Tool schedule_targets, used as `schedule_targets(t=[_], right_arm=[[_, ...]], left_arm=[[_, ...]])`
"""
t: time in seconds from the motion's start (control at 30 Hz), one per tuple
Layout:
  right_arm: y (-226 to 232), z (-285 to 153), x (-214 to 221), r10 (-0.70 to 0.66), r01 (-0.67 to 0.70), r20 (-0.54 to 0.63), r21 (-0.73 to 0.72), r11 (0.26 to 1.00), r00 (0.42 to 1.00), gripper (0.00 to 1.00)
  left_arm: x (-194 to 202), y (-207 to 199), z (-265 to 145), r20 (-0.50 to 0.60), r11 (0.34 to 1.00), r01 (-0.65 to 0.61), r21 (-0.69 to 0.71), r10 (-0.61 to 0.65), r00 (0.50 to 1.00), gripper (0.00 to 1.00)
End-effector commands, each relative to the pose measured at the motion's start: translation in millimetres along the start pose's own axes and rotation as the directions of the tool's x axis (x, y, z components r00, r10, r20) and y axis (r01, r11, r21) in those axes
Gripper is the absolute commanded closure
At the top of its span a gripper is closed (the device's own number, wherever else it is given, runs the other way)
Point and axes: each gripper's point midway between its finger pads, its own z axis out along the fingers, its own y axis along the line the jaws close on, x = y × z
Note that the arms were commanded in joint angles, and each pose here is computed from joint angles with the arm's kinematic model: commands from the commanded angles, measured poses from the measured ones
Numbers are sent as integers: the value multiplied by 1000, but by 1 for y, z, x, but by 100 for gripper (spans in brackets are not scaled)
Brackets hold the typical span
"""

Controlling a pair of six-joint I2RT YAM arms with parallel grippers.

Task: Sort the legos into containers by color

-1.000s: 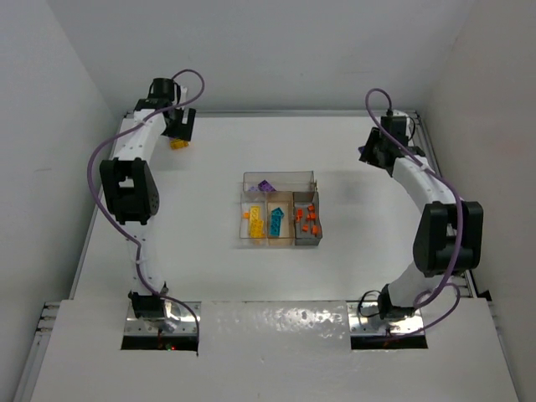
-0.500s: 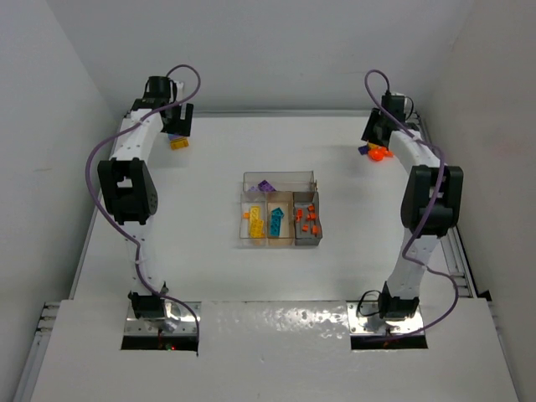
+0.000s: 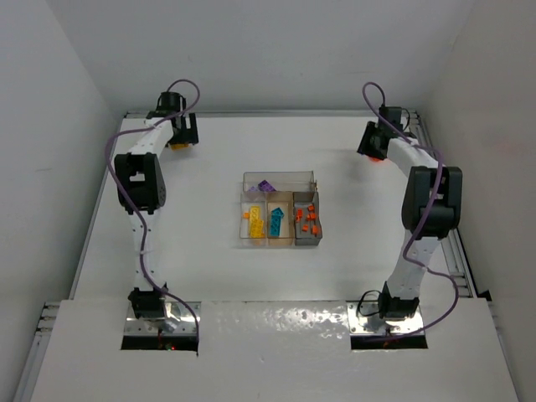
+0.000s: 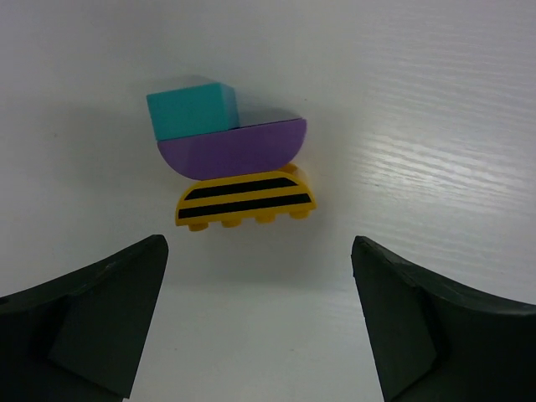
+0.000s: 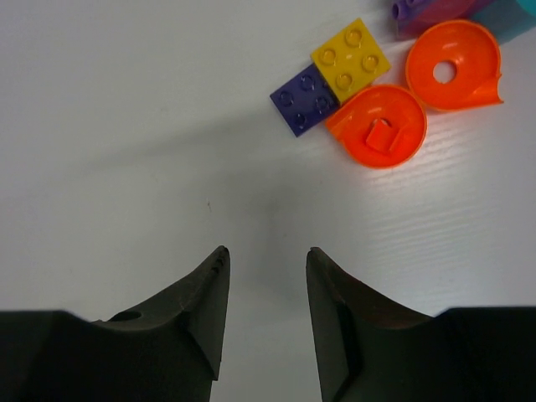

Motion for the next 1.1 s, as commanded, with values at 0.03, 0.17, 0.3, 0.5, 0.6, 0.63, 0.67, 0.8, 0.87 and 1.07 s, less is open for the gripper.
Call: schedule_targets(t=[0.03,0.17,0.3,0.5,0.6,0.63,0.67,0.8,0.87,1.07], right_arm=[[7,-34,-24,20,-17,75,-41,999,997,59],[6,-40,-17,21,-19,69,-41,999,997,59],[6,-43,-19,25,-22,71,-42,999,997,59],[7,-43,-18,29,-26,69,-43,999,997,59],[7,-43,-17,32,-29,67,-46,999,997,59],[7,-43,-17,34,-30,65,-47,998,997,59],[7,-42,-16,36,-33,61,-48,998,997,59],[8,-43,-16,36,-33,59,-50,998,998,59],[8,-45,-17,35,-32,59,-49,998,998,59],[8,-47,-20,35,-32,66,-48,998,997,59]], left_arm=[[-23,21,0,96,982,166,-92,-157,983,10],[-14,12,15,79,979,196,-61,-191,978,9],[-7,6,27,61,976,212,-41,-209,976,9],[2,9,38,45,969,236,-67,-234,971,9],[0,12,40,63,967,241,-87,-236,970,10],[-1,15,42,72,965,241,-105,-235,969,10],[-2,17,43,79,964,241,-113,-233,969,11],[-4,18,47,88,965,235,-118,-225,970,12],[-5,19,49,91,967,224,-119,-214,973,13],[-6,14,48,88,975,200,-95,-192,977,37]])
